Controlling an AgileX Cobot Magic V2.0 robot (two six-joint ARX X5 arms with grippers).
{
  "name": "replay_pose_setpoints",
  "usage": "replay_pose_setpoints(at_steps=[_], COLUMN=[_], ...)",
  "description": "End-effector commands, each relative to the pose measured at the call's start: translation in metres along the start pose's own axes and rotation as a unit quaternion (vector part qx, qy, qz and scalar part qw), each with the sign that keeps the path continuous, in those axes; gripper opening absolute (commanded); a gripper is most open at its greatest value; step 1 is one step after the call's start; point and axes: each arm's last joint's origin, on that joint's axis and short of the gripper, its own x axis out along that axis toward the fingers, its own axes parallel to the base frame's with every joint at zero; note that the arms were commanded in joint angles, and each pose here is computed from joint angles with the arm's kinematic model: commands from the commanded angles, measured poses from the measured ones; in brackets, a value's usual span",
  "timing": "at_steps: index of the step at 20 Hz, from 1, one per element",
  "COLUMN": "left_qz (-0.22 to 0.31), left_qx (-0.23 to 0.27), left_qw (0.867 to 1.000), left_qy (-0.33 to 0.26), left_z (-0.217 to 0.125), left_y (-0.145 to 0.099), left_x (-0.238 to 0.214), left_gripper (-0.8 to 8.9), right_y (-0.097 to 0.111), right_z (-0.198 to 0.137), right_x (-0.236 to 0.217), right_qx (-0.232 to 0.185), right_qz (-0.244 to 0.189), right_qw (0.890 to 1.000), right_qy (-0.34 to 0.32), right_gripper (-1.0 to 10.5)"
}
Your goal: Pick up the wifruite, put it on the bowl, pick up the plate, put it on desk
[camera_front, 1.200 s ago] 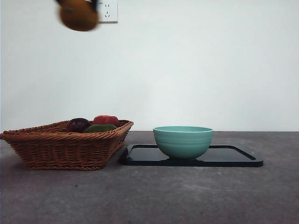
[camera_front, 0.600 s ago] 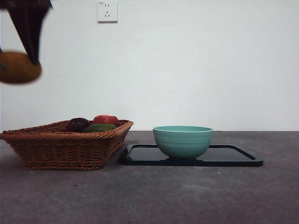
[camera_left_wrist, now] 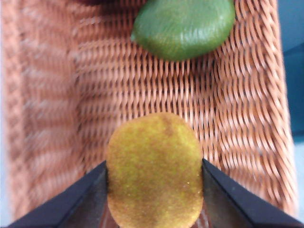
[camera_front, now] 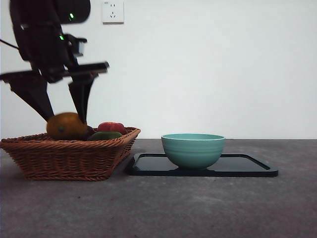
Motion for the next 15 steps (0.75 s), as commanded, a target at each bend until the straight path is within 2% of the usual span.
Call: replay_pose_setpoints(at_steps=[1,6,13,14,15], left_qz=[0.000,0.008,0.013,0.013,0.013], left_qx=[-0.004,-0.004,-0.006,-0.006,-0.007], left_qw=[1.000,1.000,0.999,0.999,0.999], left_qy=[0.002,0.022,0.035,0.035,0.035], left_z=[0.010,0.011,0.009,0.009,0.009], left_y=[-0.002,-0.003,-0.002,-0.002,-0.002], left_x=[0.015,0.038,0.047,0.047,0.047], left_gripper=[2.47,2.47,2.50,2.68,3.25], right_y=[0.000,0.000,0.000,0.000,0.000], right_z=[0.001,0.001,0.001,0.001,0.001], right_x=[-0.001,-0.001,-0.001,-0.001,-0.001], right_qx=[0.003,0.003,0.003,0.003,0.003], right_qz=[0.003,0.002,0.002,0.002,0.002], right_qw=[1.000,1.000,1.000,1.000,1.000], right_qy=[-0.004,-0.004,-0.004,-0.004,-0.004], right_gripper=[5.5,5.5,5.5,5.5,5.5])
